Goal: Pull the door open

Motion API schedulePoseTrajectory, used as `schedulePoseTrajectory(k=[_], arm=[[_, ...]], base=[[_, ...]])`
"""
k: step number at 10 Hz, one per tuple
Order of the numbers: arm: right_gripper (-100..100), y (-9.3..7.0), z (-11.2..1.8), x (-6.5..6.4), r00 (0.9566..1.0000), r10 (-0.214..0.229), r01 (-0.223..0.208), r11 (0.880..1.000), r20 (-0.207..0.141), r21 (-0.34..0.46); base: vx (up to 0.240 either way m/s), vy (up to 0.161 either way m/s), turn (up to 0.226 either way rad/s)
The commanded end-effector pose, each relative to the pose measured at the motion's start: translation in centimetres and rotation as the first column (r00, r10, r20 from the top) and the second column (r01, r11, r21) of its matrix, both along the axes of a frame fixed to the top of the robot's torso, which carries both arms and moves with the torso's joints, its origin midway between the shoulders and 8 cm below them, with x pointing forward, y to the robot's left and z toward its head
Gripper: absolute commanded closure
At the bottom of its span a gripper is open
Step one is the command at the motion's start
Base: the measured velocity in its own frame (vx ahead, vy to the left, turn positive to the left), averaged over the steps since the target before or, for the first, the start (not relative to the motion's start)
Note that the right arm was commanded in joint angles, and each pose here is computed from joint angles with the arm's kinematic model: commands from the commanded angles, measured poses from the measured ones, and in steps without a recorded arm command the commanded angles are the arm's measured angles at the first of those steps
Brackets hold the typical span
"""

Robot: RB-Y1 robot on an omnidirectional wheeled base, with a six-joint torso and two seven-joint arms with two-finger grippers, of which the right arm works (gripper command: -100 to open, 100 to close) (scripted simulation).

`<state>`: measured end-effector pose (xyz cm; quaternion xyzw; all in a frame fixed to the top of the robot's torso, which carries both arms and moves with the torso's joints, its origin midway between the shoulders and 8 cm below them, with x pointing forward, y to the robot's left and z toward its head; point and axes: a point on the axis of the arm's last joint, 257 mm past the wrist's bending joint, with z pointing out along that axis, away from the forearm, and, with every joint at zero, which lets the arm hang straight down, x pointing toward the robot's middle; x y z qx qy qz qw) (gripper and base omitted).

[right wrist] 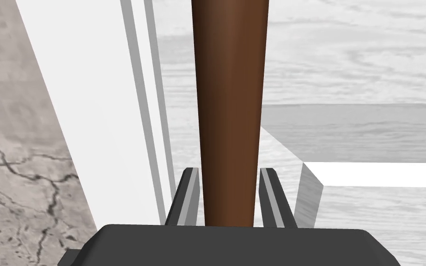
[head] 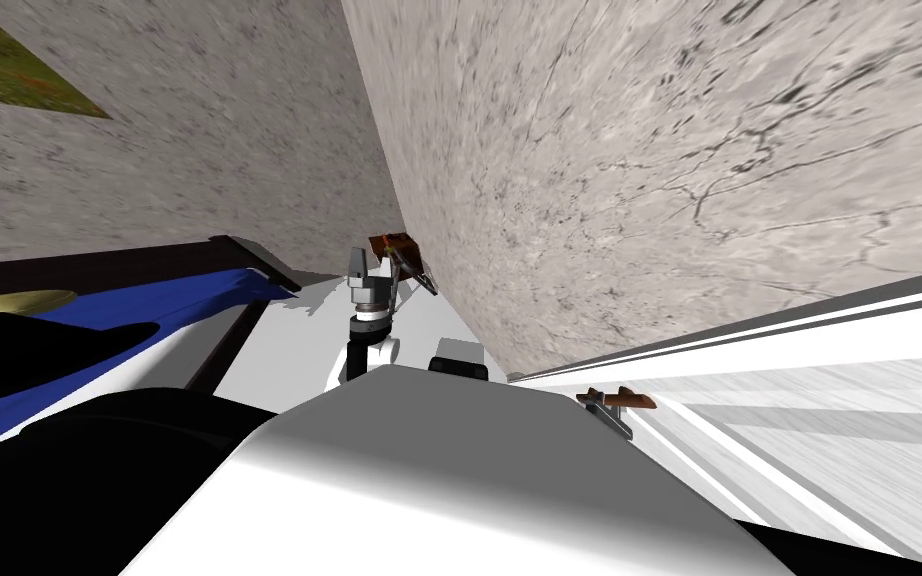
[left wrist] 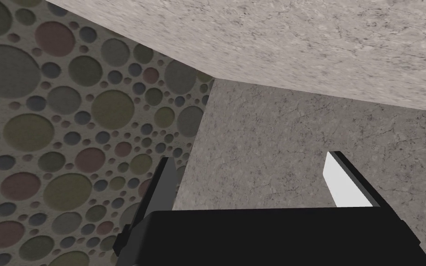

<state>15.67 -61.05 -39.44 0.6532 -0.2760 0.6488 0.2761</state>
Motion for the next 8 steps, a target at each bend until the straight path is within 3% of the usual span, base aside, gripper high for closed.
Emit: schedulePoseTrajectory(k=[1, 2, 5, 8], arm=[[100, -0.1, 0.0, -0.1, 1.0000, -0.002, 0.002, 1.000, -0.001, 0.000], [100, 0.7, 0.1, 0.5, 0.9994, 0.033, -0.033, 0.999, 0.001, -0.002], [100, 1.8, 0.2, 1.1, 0.9966, 0.082, -0.082, 0.997, 0.003, -0.003], [100, 3.5, 0.3, 1.9, 0.9885, 0.151, -0.151, 0.989, 0.005, -0.003]], base=[[0.000, 0.000, 0.000], [-0.148, 0.030, 0.050], [-0.196, 0.047, 0.058], [-0.216, 0.080, 0.040]])
